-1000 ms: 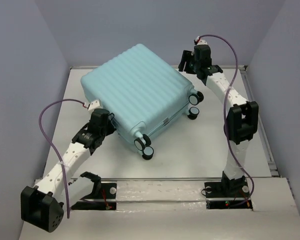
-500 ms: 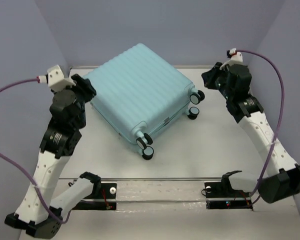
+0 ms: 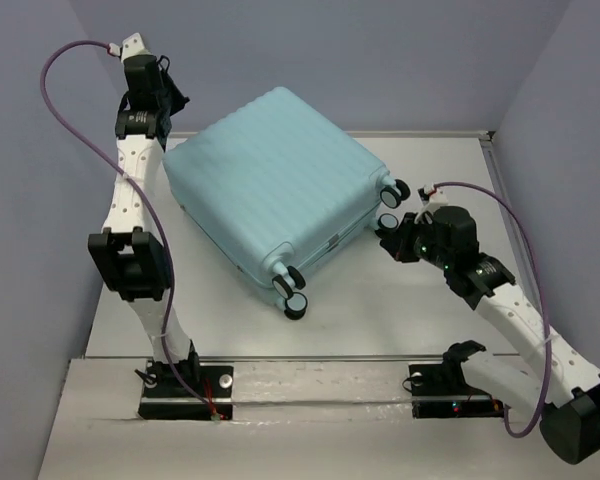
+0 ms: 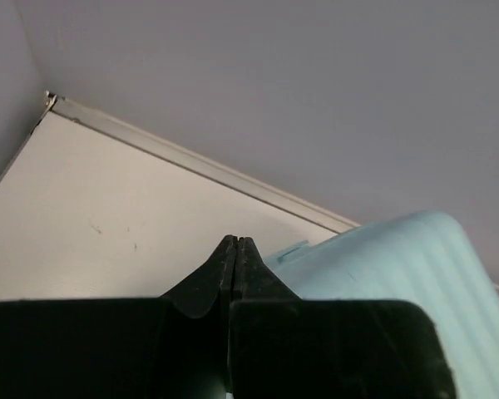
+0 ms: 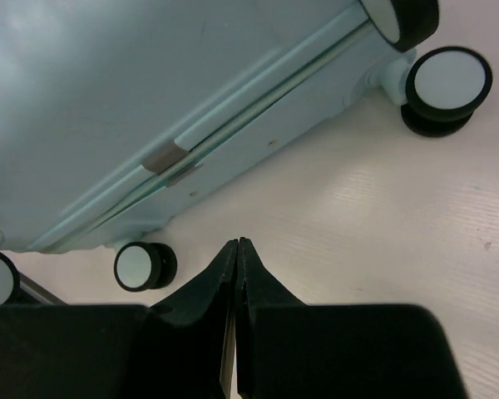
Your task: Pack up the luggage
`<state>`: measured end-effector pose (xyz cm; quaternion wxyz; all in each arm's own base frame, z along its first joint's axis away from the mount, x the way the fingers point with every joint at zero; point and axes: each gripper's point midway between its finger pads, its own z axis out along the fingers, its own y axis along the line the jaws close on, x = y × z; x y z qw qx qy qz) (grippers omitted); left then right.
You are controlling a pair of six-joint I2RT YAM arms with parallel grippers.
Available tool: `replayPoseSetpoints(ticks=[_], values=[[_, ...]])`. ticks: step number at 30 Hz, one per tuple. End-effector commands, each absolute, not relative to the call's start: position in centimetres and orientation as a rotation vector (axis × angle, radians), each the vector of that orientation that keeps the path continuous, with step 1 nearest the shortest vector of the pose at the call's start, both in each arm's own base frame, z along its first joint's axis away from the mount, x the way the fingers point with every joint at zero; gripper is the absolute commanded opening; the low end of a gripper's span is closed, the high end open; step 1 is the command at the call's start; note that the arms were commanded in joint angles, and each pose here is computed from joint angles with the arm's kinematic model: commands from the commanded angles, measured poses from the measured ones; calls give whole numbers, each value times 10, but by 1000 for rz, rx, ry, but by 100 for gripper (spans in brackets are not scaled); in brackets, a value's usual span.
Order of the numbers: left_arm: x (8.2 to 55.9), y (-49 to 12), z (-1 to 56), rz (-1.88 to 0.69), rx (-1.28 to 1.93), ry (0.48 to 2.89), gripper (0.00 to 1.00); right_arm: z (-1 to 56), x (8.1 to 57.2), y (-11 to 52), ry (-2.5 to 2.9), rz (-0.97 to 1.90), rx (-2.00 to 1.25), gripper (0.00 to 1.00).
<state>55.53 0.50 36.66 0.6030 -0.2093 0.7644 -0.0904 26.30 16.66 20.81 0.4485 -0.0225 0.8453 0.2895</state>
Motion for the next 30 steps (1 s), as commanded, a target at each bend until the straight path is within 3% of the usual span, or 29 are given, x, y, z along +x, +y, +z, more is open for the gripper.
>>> replayPoseSetpoints(ticks=[1, 13, 19, 22, 23, 24, 26, 28, 29, 30], values=[[563, 35, 367, -263, -488, 1821, 6, 197, 271, 180, 2105, 726, -73, 7], [619, 56, 213, -304, -471, 2098, 6, 178, 353, 187, 2126, 535, -7, 7], [624, 8, 147, -541, -368, 2203, 6, 179, 376, 193, 2129, 502, -2, 7], [615, -1, 145, -457, -365, 2176, 6, 177, 387, 196, 2132, 482, -15, 7], [607, -5, 182, -475, -355, 2089, 6, 186, 394, 198, 2111, 481, -12, 7], [594, -9, 158, -499, -386, 2095, 6, 188, 400, 195, 2103, 471, -10, 7], [575, -12, 180, -537, -449, 2043, 6, 200, 415, 199, 2082, 493, -11, 7], [547, -15, 151, -545, -527, 2080, 6, 210, 428, 203, 2062, 536, -21, 7], [535, -18, 174, -572, -563, 2016, 6, 217, 435, 205, 2047, 569, -38, 7], [511, -22, 144, -580, -603, 2040, 6, 228, 447, 215, 2025, 595, -68, 7]])
